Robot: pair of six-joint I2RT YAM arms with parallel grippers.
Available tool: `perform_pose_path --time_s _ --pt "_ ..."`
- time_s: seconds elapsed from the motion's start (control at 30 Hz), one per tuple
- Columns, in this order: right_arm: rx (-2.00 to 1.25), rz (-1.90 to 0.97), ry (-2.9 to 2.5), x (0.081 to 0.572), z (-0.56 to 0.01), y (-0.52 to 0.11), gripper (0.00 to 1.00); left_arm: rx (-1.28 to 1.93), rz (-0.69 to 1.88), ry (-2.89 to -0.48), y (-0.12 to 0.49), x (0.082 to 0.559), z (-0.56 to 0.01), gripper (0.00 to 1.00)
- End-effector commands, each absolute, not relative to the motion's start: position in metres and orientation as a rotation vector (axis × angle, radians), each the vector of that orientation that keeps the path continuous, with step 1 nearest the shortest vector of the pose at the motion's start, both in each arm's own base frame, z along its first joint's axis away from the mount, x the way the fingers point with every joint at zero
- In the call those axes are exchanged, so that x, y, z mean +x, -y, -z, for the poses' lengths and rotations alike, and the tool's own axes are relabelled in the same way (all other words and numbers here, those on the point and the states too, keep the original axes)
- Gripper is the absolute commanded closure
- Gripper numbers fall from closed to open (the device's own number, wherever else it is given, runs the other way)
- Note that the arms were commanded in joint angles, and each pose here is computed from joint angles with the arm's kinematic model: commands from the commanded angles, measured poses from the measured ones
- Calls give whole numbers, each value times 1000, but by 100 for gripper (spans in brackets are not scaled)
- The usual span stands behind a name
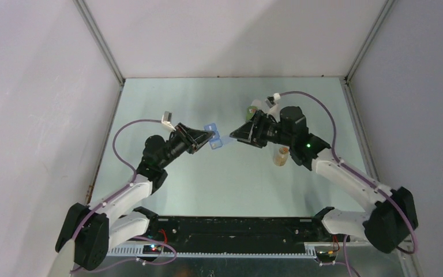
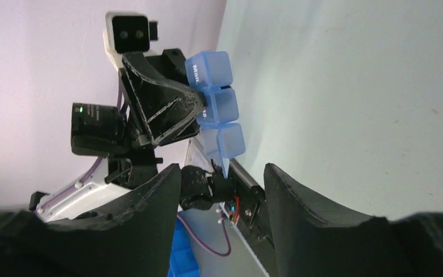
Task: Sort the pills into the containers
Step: Pick up the pill container at the center of the board, then close the pill container.
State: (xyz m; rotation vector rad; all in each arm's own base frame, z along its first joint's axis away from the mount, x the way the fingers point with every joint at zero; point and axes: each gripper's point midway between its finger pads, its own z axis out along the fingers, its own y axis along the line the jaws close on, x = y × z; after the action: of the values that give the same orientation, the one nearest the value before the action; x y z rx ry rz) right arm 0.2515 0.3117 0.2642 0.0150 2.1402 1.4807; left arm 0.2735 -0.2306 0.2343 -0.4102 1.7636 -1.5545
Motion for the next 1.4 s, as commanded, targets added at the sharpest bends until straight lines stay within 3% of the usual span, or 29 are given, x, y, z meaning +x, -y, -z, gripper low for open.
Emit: perform_pose_path --time_s 0.0,0.1,0.23,0.37,0.6,1.37 --pt "186 -1256 -2073 268 -269 -274 44 -386 1571 -1670 227 276 -268 100" --pt "216 -1196 -2100 271 -259 -266 54 -387 1573 -1661 226 275 -272 100" --pt "179 -1218 -2146 271 -247 -275 59 -389 1581 -1654 226 273 -276 100" --pt "103 -1294 -2127 271 -249 -292 57 -388 1596 -1646 226 271 -280 100" --pt "-38 -1448 -1992 257 -282 -321 42 -388 1608 -1640 226 271 -283 100" --pt "-171 -1690 -1986 236 -286 -364 37 -361 1663 -1611 229 264 -298 100"
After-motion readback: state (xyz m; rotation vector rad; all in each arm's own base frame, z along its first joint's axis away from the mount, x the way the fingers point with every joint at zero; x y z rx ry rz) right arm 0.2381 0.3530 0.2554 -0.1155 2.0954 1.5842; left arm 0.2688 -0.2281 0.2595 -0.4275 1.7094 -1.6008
